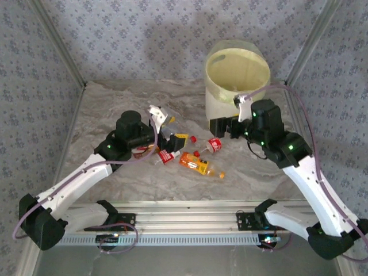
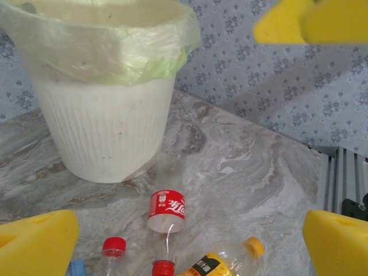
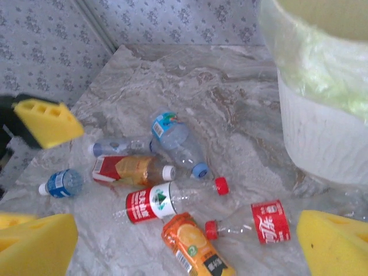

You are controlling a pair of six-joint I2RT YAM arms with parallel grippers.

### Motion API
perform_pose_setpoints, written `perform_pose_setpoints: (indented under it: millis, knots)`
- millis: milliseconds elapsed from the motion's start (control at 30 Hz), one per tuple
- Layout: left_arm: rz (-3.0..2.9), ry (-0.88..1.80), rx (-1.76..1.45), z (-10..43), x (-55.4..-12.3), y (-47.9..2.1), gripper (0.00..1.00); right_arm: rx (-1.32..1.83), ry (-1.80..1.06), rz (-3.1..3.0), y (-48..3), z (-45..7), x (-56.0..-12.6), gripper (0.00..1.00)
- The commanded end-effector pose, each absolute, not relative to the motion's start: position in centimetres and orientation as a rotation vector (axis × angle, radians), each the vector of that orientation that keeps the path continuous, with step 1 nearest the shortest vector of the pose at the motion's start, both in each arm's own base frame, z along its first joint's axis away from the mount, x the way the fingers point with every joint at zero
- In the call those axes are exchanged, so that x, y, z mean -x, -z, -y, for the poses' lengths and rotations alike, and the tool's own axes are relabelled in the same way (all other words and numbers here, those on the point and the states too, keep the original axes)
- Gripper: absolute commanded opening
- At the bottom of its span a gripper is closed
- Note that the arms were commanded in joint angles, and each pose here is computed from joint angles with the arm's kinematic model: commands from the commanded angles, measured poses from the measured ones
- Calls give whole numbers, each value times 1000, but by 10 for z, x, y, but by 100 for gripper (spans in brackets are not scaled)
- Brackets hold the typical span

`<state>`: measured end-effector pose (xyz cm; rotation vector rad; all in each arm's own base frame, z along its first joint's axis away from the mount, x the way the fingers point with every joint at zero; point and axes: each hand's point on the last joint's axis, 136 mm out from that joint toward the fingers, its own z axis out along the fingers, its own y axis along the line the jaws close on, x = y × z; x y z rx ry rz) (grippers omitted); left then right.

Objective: Put the plastic bottles in the bin

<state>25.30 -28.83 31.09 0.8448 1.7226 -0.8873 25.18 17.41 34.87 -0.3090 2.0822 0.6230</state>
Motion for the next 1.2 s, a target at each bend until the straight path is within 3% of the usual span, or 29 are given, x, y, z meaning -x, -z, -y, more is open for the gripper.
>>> perform_pose_setpoints:
  millis: [0, 233, 467, 733, 1167]
  knots:
    - [-1765, 876, -845, 285, -255, -318, 100, 294, -644, -2123, -338, -168, -233, 100]
    - [-1952, 872, -724, 268, -248, -309, 100, 355, -773, -2176, -304, -180, -209, 100]
    - [-2248, 596, -503, 207, -239, -267, 100, 427, -862, -2211, -282, -192, -195, 100]
    - [-2531, 351, 176, 124, -213, -205, 100, 425, -898, -2195, -268, -193, -190, 100]
    - [-2453, 300, 1068, 70, -214, -149, 100, 442, -919, -2227, -255, -198, -189, 100]
